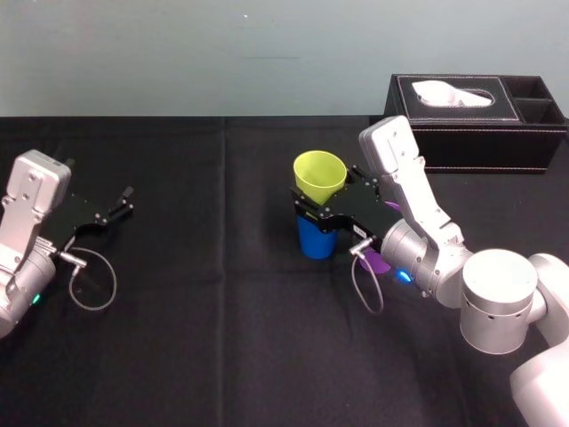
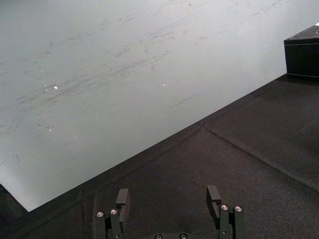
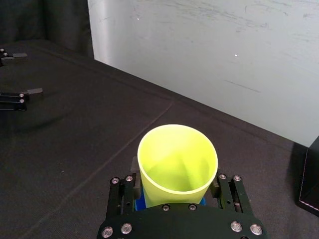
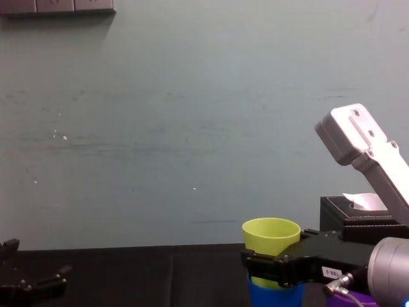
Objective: Stack the three plastic cups sequentially using one hand.
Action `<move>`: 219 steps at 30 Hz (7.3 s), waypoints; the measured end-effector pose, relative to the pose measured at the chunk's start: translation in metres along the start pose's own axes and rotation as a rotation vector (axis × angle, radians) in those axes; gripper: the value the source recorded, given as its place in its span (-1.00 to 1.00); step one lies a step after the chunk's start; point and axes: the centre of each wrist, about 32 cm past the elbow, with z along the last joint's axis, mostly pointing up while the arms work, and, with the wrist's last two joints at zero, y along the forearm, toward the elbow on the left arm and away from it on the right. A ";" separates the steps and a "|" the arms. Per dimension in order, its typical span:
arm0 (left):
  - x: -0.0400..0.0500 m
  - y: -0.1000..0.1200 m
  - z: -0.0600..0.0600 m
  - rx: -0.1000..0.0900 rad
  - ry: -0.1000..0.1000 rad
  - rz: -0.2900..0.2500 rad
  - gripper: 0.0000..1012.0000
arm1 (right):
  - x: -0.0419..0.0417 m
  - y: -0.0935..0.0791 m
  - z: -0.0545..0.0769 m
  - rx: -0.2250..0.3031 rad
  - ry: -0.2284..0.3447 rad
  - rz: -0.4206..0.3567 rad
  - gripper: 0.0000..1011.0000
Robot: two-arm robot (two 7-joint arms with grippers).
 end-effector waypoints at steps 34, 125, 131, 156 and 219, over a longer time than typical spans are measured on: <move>0.0000 0.000 0.000 0.000 0.000 0.000 1.00 | -0.0041 -0.001 -0.004 -0.019 0.007 0.015 0.46; 0.0000 0.000 0.000 0.000 0.000 0.000 1.00 | 0.0300 -0.136 -0.082 -0.017 0.094 -0.025 0.98; 0.0000 0.000 0.000 0.000 0.000 0.000 1.00 | 0.0288 -0.128 -0.084 -0.028 0.105 -0.031 0.98; 0.0000 0.000 0.000 0.000 0.000 0.000 1.00 | 0.0185 -0.091 -0.076 -0.011 0.101 -0.040 0.98; 0.0000 0.000 0.000 0.000 0.000 0.000 1.00 | 0.0135 -0.073 -0.073 0.028 0.129 -0.091 0.60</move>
